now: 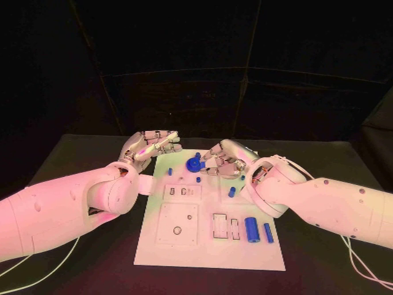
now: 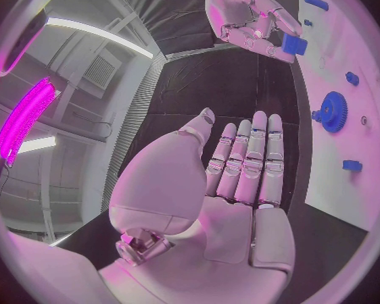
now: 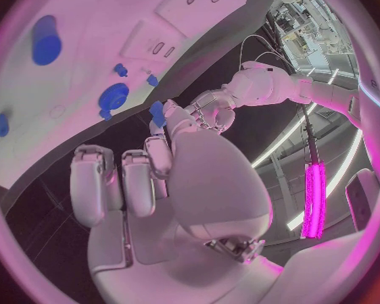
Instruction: Assemble the parts on the task board
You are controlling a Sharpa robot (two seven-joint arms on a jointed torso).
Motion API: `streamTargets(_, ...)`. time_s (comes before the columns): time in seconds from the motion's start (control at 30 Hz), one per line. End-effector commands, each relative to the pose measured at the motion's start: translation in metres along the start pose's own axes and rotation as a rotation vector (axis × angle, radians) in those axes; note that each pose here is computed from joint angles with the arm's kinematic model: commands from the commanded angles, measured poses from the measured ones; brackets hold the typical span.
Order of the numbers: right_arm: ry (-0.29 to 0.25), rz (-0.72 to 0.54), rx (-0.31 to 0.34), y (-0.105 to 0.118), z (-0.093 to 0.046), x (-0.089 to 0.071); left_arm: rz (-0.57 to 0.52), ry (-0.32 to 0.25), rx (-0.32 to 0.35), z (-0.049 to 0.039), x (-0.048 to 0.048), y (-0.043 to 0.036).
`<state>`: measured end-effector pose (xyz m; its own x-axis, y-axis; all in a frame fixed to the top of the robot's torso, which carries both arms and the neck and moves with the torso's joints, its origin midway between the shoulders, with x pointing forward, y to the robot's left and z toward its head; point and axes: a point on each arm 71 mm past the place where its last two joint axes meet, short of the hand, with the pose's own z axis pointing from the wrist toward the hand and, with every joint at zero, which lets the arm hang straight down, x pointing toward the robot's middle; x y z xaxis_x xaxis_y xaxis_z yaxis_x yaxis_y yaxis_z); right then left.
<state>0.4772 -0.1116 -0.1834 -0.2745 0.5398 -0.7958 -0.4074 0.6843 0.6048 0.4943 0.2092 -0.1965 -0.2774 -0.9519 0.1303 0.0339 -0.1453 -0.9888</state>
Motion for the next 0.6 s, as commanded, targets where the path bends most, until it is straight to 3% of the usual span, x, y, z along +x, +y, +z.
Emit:
streamTargets(0.03,0.023,-0.055,0.026,0.002,0.005,0.009,-0.019,-0.007,0.003,0.0022,-0.0011,-0.0004)
streamTargets(0.27,0.056,-0.094,-0.001,0.015,0.017,0.03,-0.011,-0.024,0.006,0.0047,-0.0066,0.0003)
streamTargets(0.6,0.138,-0.152,-0.009,0.018,0.015,0.057,-0.007,-0.033,0.008,0.0048,-0.0109,0.0)
